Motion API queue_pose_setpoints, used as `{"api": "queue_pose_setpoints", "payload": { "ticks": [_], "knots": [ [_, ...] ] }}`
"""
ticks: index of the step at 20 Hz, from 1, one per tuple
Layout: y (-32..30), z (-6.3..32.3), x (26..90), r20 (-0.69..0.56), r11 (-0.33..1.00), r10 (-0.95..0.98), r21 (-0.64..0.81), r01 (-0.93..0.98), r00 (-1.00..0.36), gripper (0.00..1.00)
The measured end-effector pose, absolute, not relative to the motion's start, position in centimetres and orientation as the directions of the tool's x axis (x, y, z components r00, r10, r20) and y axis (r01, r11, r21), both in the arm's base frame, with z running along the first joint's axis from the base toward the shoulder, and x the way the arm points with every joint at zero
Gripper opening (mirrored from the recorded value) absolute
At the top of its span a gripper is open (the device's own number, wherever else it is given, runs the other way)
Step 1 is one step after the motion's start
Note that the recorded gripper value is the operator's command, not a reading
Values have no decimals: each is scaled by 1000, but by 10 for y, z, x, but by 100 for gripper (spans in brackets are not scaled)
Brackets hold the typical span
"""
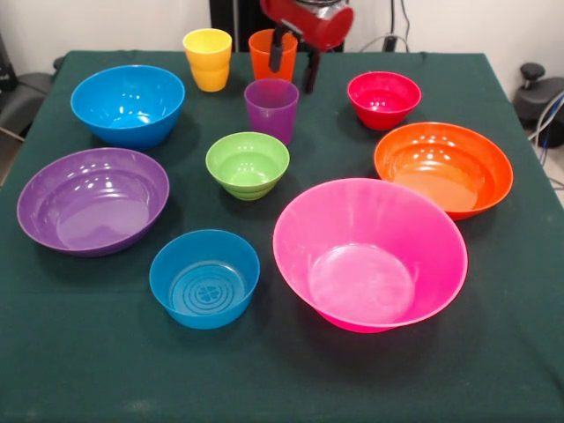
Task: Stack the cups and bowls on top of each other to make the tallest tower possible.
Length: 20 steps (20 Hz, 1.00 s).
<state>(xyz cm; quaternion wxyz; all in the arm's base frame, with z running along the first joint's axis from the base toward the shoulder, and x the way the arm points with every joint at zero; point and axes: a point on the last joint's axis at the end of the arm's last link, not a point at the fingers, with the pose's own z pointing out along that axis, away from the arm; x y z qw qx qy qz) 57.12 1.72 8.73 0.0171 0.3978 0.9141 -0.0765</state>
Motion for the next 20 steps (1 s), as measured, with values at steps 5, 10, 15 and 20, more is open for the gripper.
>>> {"api": "queue_pose_setpoints", "payload": {
  "ticks": [5, 10, 15, 20],
  "knots": [
    [60, 101, 573, -128, 581, 797, -103, 808, -590, 100],
    [88, 114, 576, -152, 434, 887, -57, 899, -437, 100],
    [86, 119, 579, -158, 312, 937, -30, 950, -313, 100],
    [54, 115, 581, -158, 284, 945, -38, 958, -286, 100]
  ]
}}
